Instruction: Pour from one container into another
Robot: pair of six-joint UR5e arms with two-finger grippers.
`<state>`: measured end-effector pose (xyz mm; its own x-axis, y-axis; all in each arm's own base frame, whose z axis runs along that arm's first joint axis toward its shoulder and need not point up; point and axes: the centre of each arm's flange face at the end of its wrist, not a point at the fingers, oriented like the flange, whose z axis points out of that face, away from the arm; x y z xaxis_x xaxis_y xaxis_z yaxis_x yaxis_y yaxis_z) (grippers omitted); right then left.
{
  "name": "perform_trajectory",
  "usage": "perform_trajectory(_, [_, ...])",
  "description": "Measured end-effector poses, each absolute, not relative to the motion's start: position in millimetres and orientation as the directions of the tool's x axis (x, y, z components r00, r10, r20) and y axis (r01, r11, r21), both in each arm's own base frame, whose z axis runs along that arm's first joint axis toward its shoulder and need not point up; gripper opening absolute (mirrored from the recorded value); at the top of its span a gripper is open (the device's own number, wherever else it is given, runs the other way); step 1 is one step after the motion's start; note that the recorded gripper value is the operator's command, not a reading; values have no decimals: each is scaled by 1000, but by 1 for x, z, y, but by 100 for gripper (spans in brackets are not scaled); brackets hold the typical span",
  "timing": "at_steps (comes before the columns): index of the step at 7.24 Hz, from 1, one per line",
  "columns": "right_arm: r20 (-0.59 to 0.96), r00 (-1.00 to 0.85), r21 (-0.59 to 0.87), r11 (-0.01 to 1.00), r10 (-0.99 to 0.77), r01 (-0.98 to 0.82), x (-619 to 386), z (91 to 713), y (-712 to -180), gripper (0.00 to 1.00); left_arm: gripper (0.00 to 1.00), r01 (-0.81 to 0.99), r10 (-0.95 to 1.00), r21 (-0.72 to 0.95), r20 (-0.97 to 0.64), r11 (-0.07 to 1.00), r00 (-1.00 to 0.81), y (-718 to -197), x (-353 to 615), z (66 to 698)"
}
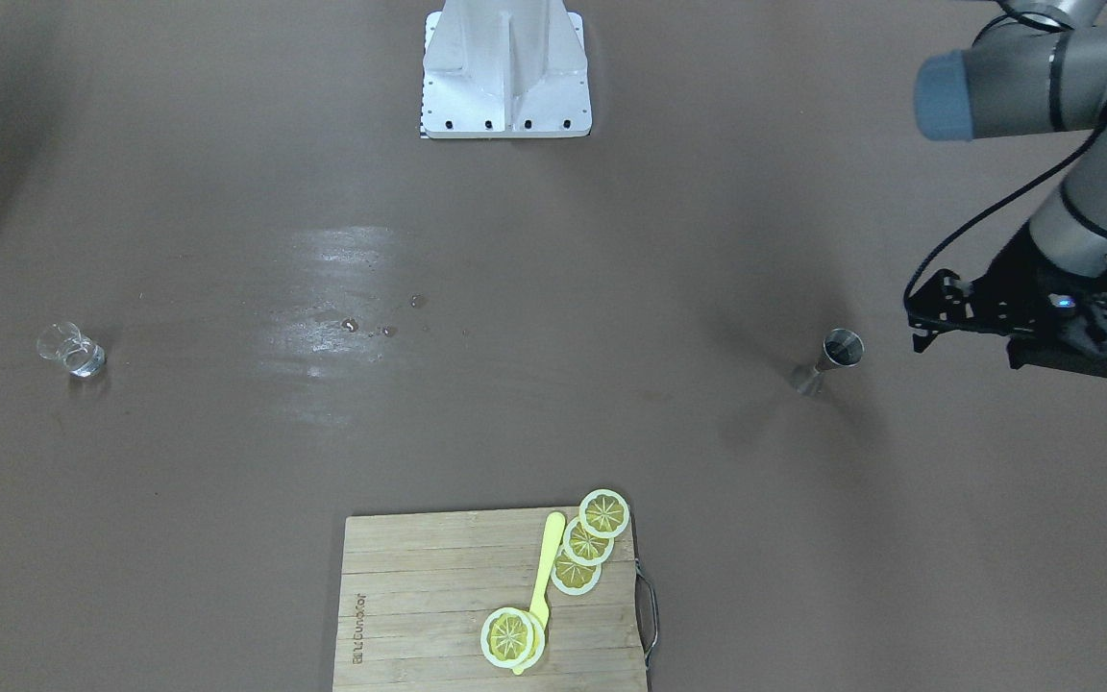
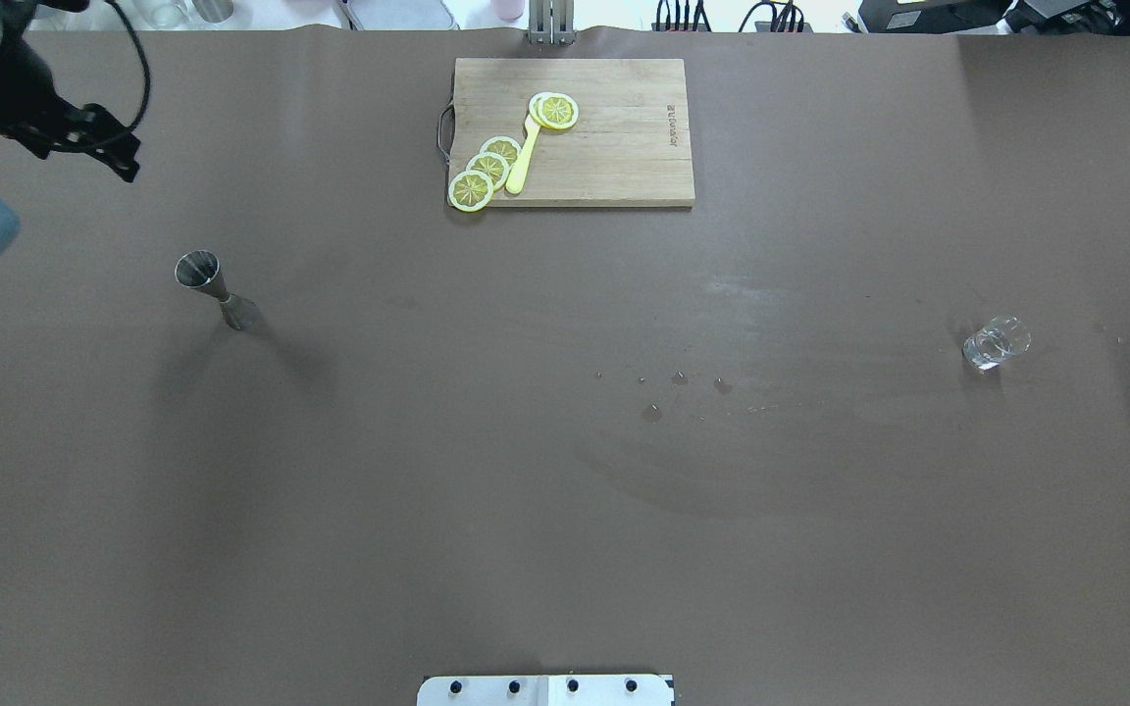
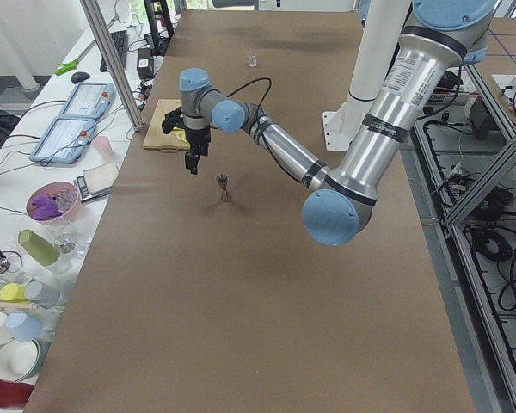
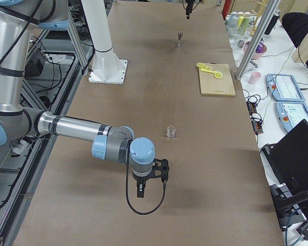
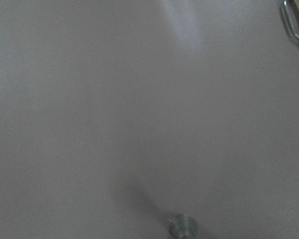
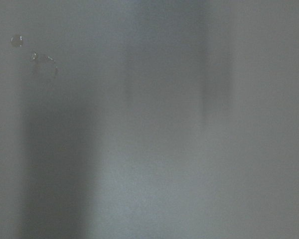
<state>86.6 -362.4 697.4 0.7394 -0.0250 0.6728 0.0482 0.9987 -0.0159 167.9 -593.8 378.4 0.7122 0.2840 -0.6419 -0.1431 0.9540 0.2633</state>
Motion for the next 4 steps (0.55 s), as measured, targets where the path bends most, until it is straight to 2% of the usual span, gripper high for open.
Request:
perform_trajectory(2, [659,752,-42,998,-5,43,64,653,-382,100,98,-183,315,267,-624,946,715,-578,83,452])
perform_trajectory(4, [655,755,-94,995,28,44,57,613,-379,100,98,-192,305,241,-644,951,702,-542,22,516])
